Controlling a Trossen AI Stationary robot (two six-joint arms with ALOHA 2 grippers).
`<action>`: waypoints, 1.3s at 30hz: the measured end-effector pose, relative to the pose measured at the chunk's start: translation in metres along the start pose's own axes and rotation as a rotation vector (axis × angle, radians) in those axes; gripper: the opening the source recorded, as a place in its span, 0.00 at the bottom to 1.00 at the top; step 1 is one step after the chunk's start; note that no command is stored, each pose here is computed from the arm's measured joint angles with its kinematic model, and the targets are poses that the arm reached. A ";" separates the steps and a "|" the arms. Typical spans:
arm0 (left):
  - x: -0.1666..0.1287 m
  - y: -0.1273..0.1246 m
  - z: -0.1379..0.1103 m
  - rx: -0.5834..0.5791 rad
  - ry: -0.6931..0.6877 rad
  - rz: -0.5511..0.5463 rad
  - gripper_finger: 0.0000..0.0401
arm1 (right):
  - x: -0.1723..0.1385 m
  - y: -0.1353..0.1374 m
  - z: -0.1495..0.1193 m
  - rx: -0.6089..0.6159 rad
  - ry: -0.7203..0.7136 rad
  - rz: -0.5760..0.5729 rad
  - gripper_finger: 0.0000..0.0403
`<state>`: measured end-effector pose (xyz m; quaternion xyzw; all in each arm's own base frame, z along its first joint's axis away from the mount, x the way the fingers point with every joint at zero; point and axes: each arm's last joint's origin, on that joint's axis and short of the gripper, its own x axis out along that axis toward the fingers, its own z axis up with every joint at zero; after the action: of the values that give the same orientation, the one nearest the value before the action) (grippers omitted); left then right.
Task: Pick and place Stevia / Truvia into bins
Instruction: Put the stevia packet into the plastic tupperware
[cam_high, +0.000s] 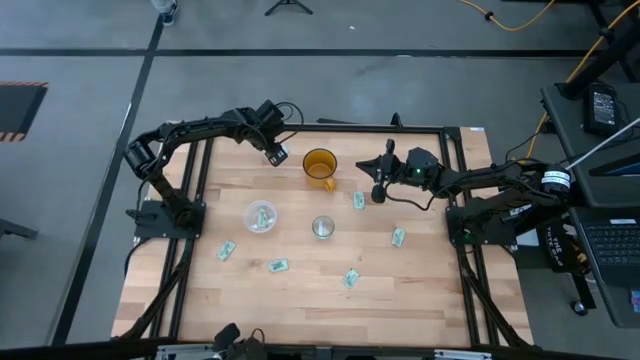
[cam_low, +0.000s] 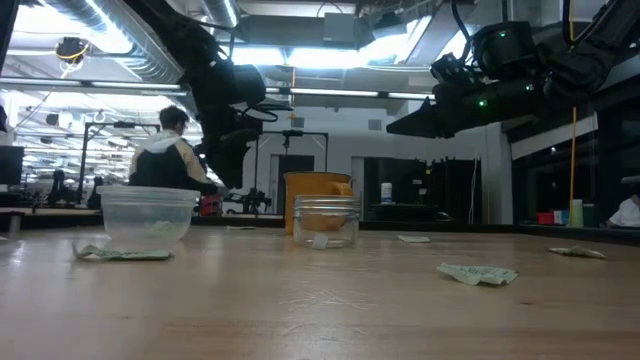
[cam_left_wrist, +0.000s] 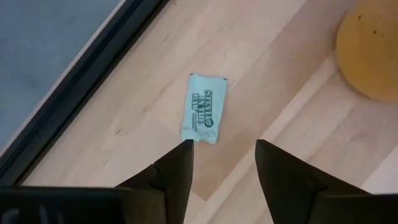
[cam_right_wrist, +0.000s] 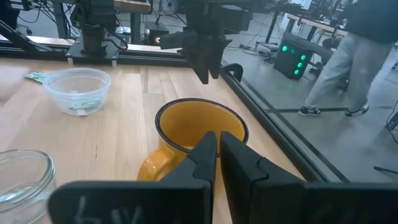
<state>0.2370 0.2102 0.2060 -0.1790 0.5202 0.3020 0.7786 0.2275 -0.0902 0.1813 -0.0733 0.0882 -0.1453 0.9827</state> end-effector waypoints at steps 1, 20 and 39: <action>0.002 0.000 0.000 0.002 0.005 0.000 0.42 | 0.000 0.000 0.000 0.000 0.000 0.000 0.06; 0.063 0.013 -0.002 0.094 0.109 0.023 0.42 | 0.000 0.000 0.000 0.001 0.000 0.001 0.06; 0.076 0.017 -0.006 0.144 0.141 -0.051 0.29 | 0.000 0.000 0.000 0.000 0.000 0.001 0.06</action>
<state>0.2431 0.2409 0.1343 -0.1566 0.5891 0.2309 0.7584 0.2275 -0.0902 0.1813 -0.0731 0.0882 -0.1450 0.9828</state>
